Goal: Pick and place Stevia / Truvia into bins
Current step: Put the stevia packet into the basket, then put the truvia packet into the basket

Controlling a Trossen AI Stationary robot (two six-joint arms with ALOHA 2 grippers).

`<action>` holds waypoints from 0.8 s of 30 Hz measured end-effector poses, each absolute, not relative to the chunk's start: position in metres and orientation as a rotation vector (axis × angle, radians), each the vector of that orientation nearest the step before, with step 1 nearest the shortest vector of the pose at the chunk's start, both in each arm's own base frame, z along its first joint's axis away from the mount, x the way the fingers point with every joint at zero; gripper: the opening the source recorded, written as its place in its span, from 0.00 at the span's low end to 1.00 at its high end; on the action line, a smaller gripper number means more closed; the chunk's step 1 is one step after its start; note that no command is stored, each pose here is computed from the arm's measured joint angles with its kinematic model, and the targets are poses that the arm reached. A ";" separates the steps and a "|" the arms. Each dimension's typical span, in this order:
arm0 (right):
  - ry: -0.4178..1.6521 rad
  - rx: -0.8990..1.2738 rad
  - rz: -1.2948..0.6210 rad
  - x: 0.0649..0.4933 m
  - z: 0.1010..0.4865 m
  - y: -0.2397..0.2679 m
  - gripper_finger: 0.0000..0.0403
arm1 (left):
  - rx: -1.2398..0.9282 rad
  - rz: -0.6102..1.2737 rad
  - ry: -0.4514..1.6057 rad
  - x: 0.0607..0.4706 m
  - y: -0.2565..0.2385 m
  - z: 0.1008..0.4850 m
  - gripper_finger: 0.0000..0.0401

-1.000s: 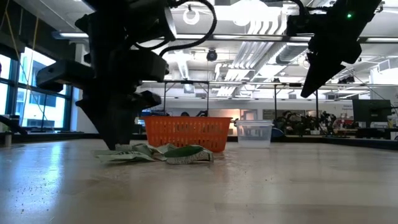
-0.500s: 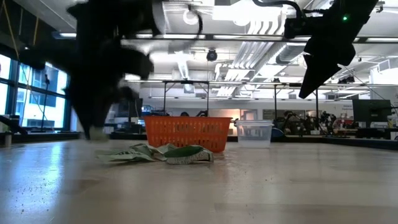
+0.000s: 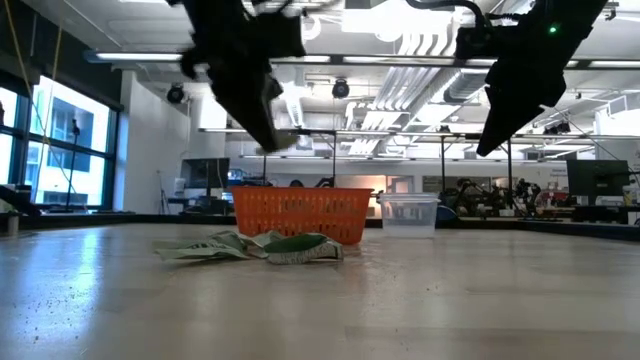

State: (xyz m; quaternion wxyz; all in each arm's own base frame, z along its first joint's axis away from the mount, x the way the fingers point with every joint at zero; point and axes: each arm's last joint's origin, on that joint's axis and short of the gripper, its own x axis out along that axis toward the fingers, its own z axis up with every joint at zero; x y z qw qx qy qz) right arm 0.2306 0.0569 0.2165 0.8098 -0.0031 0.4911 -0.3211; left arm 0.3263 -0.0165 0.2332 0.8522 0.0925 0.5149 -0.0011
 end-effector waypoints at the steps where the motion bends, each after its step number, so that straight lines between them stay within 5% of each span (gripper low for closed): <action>1: 1.052 -0.004 -0.689 0.230 0.216 0.057 0.52 | 0.195 0.022 1.084 0.331 -0.008 0.229 0.08; 7: 1.067 0.031 -0.676 0.228 0.216 0.062 0.52 | 0.188 0.051 1.064 0.342 0.011 0.218 0.31; 15: 1.056 -0.016 -0.612 0.226 0.216 0.074 0.52 | 0.172 -0.110 1.164 0.328 -0.026 0.240 0.59; 24: 0.958 -0.129 -0.219 0.255 0.219 0.089 0.52 | 0.151 -0.205 1.288 0.302 -0.089 0.245 0.54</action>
